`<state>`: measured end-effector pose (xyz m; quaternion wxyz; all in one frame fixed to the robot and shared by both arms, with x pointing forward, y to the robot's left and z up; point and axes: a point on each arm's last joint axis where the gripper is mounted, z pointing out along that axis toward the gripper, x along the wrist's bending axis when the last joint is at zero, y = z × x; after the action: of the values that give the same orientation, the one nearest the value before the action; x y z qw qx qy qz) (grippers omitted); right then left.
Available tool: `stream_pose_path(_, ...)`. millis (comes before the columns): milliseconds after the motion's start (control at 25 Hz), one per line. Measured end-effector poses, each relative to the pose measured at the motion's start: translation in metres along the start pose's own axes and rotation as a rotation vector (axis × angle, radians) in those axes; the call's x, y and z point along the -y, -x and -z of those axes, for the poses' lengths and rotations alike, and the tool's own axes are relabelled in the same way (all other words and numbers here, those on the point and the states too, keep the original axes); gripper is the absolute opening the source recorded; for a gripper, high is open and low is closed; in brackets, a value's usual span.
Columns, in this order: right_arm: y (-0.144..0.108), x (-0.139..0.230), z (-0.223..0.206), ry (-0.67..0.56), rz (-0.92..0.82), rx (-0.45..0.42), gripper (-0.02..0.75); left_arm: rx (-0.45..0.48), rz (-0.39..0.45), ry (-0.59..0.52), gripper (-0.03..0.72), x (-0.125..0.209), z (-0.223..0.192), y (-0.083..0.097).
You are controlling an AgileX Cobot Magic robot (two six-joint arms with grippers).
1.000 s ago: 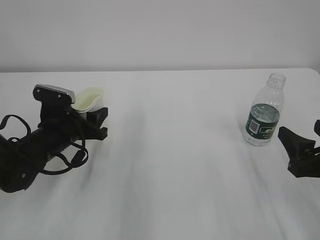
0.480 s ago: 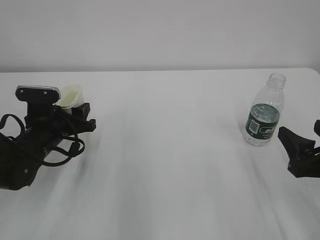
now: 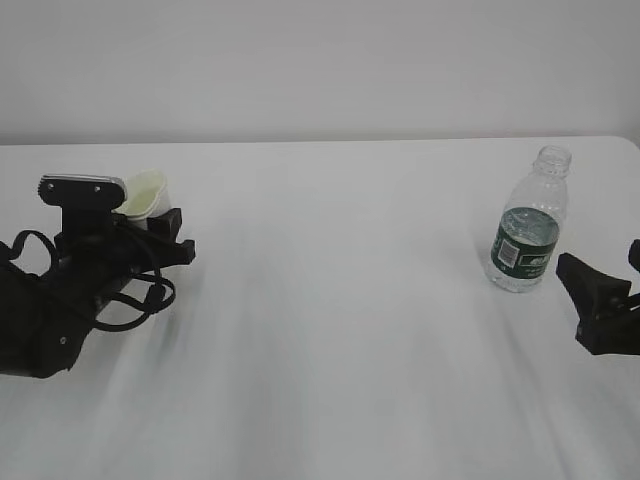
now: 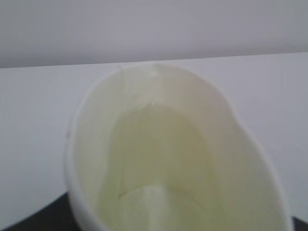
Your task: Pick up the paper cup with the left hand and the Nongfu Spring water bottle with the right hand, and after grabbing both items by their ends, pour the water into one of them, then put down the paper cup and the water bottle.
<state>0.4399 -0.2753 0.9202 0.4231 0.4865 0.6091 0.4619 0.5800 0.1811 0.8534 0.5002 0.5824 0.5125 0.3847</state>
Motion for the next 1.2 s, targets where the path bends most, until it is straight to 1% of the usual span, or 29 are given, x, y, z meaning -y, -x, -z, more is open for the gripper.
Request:
stream_pose_path(200,0.0,0.0,0.0,0.0,0.0,0.0,0.591,0.0,0.001,0.009,0.357,0.003,-0.009,0.001)
stream_pose_path(480,0.0,0.0,0.0,0.0,0.0,0.0,0.591,-0.004,-0.001,-0.007,0.345,0.014,-0.017,0.002)
stream_pose_path(1200,0.0,0.0,0.0,0.0,-0.001,0.001,0.591,-0.007,-0.003,-0.016,0.322,0.019,-0.019,0.001)
